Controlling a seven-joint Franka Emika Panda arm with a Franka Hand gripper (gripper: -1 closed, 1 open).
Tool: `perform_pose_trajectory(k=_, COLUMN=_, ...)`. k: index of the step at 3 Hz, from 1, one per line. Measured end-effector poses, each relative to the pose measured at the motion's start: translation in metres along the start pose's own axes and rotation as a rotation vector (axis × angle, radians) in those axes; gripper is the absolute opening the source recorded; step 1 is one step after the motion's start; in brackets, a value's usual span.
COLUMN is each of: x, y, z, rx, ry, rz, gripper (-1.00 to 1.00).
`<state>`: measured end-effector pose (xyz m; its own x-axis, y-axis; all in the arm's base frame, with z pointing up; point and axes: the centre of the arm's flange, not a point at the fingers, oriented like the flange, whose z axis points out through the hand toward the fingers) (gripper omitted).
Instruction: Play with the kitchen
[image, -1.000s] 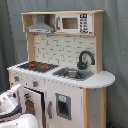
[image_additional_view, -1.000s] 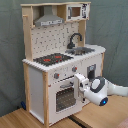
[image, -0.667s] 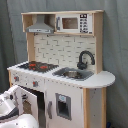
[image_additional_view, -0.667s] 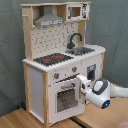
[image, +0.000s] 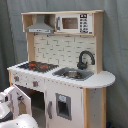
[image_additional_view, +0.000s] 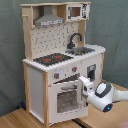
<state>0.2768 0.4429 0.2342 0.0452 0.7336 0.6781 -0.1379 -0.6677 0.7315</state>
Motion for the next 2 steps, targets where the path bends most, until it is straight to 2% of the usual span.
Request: perform_pose_trajectory(k=2, x=0.0097, y=-0.0064, z=-0.0189, rx=-0.032, ry=-0.039, rz=0.014, gripper=-1.0)
